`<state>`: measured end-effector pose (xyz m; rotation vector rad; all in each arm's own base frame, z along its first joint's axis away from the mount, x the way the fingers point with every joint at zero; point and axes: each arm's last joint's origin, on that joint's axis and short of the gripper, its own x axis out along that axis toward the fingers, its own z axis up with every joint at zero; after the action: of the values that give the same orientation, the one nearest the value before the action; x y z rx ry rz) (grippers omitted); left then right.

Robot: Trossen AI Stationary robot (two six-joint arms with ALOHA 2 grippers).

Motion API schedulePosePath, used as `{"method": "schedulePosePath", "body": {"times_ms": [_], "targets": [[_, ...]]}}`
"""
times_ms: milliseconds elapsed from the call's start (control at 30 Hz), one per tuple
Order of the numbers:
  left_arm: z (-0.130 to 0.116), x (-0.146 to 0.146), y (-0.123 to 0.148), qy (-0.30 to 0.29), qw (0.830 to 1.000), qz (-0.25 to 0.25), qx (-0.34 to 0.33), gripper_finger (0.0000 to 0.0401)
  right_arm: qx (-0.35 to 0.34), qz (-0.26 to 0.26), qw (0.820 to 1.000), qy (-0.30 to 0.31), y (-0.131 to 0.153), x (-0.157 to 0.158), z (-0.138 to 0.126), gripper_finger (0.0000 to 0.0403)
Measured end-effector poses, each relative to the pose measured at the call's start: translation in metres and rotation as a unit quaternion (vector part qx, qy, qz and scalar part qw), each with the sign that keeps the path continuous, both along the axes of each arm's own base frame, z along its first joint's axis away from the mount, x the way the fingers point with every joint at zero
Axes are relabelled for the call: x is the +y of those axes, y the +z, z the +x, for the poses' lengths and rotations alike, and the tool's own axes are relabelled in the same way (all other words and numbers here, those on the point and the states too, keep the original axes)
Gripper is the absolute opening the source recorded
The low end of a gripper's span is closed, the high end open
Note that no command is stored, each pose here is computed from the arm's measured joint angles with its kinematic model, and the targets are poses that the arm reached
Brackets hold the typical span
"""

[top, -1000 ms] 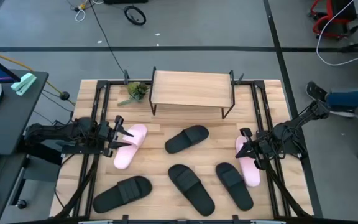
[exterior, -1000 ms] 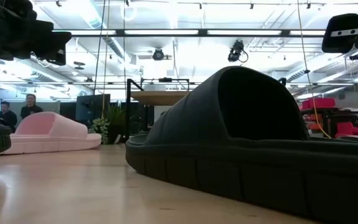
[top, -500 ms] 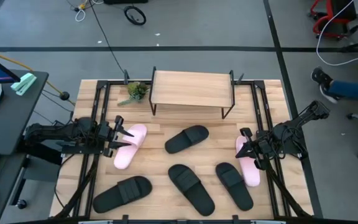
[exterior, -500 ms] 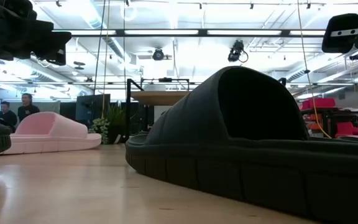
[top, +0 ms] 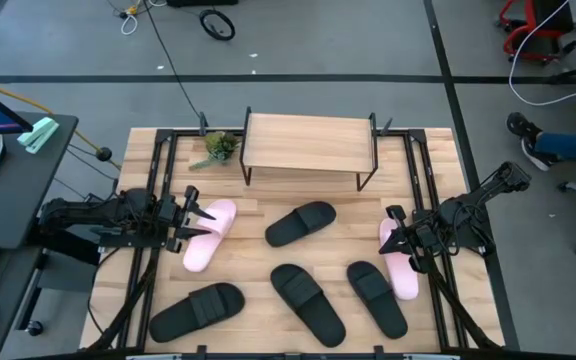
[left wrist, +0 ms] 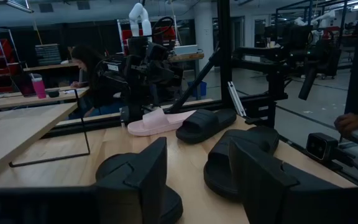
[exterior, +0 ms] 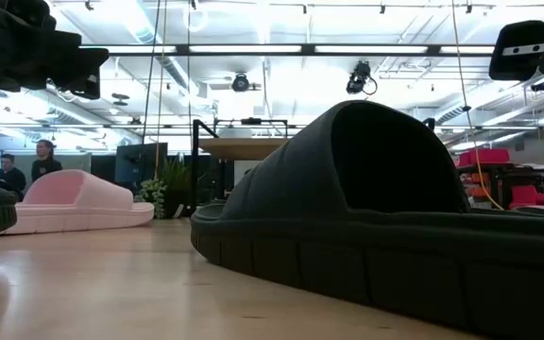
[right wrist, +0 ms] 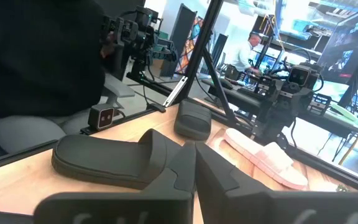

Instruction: Pick and place slides into the shelf

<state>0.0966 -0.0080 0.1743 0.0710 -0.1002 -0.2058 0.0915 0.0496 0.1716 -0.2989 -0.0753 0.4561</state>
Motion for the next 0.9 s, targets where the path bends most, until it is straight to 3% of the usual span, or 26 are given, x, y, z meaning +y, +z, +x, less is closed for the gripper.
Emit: {"method": "schedulePosePath", "body": {"times_ms": [433, 700, 900], "targets": [[0.000, 0.000, 0.000, 0.000, 1.000, 0.000, -0.002, 0.0180, 0.000, 0.000, 1.000, 0.000, 0.000, 0.000, 0.000, 0.0014], [-0.001, 0.000, 0.007, 0.000, 0.999, -0.001, -0.037, 0.0176, 0.000, 0.000, 1.000, 0.000, 0.000, 0.000, 0.000, 0.0014], [-0.004, 0.000, 0.019, -0.007, 0.995, -0.021, -0.098, 0.0182, 0.000, 0.000, 1.000, 0.000, 0.000, 0.000, 0.000, 0.0014]]}}
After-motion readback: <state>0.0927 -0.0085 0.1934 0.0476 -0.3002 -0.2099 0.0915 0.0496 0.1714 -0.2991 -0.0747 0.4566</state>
